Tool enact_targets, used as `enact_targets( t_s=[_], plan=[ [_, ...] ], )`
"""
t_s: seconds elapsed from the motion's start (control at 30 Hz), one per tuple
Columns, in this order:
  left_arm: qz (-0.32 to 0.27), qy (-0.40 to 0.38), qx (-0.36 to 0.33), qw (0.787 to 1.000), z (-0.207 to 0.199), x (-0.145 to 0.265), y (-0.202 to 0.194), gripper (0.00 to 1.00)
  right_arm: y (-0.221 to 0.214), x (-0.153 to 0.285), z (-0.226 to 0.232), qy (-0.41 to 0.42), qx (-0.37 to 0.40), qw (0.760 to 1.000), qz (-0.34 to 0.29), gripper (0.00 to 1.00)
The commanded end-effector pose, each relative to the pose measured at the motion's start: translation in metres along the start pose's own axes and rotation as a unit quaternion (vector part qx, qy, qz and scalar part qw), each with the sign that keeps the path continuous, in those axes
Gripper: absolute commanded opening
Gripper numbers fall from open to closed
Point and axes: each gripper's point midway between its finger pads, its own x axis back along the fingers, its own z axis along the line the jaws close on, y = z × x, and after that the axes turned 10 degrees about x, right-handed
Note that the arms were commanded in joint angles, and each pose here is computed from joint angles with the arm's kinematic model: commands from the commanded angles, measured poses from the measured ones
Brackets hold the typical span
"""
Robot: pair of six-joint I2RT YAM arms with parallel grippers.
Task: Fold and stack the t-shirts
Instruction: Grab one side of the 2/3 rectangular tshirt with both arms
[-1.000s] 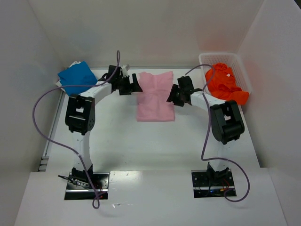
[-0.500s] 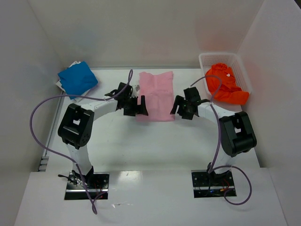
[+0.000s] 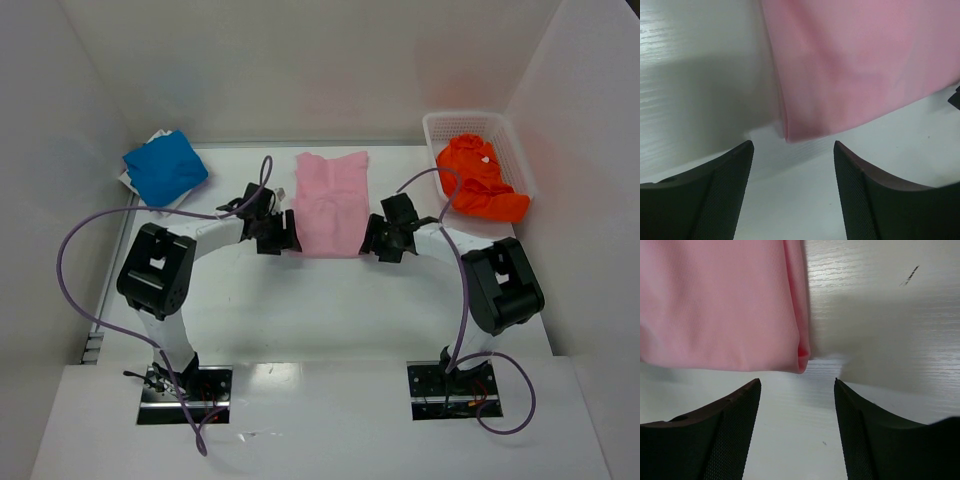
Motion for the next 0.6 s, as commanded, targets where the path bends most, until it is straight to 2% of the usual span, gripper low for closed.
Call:
enact_targets(
  t_s=[0.0, 0.33, 0.47, 0.57],
  plan=[
    [0.005, -0.009, 0.003, 1.000, -0.002, -0.008, -0.001, 0.73, 0.025, 0.000, 0.002, -0.011, -0.005, 0.999, -0.044, 0.66],
    [0.017, -0.018, 0.009, 1.000, -0.002, -0.023, -0.002, 0.71, 0.035, -0.017, 0.005, -0.013, -0.010, 0.999, -0.045, 0.53],
    [0.017, -0.024, 0.008, 1.000, -0.004, -0.025, 0.000, 0.64, 0.036, -0.019, 0.006, -0.013, -0.010, 0.999, -0.045, 0.48],
    [0.024, -0.024, 0.014, 0.999, -0.003, -0.028, -0.003, 0.52, 0.036, -0.021, 0.006, -0.013, -0.010, 0.999, -0.045, 0.37]
  ],
)
